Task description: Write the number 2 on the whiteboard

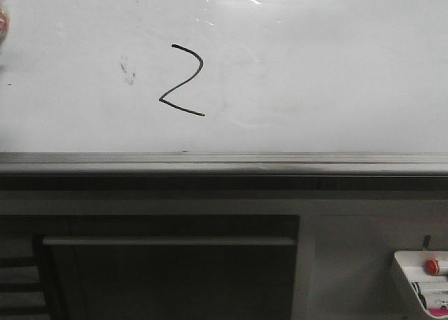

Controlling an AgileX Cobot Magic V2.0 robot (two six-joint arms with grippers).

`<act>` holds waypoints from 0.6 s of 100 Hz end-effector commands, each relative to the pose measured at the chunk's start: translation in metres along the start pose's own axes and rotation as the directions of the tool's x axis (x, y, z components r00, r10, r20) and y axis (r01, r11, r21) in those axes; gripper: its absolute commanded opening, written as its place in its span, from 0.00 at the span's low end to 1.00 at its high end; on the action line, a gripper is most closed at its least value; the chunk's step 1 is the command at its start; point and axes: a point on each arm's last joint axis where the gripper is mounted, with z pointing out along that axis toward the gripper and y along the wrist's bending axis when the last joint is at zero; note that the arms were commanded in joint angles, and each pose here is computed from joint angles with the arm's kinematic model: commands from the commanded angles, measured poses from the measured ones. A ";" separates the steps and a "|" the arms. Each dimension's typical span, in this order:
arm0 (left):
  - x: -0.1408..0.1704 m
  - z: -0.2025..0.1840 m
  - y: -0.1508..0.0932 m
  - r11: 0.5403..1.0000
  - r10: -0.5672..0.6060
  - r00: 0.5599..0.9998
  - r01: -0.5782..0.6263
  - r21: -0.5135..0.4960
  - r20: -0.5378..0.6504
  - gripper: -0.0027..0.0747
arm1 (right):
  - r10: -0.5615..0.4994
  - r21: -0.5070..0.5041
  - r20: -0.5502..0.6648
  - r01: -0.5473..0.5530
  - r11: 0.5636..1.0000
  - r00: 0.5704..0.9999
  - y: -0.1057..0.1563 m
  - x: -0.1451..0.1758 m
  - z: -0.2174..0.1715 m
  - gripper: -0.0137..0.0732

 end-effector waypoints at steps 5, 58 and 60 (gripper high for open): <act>-0.015 -0.024 -0.001 0.999 0.034 0.995 -0.030 -0.035 0.092 0.43 | 0.071 0.027 0.043 -0.072 0.997 0.997 0.000 -0.005 -0.008 0.54; -0.010 -0.128 -0.007 0.975 0.055 0.998 -0.050 -0.215 0.018 0.43 | 0.526 0.428 0.208 -0.560 0.709 0.825 -0.001 0.088 0.013 0.54; -0.009 -0.129 -0.008 0.976 0.051 0.998 -0.043 -0.214 0.031 0.43 | 0.525 0.425 0.231 -0.570 0.703 0.819 0.000 0.092 0.015 0.54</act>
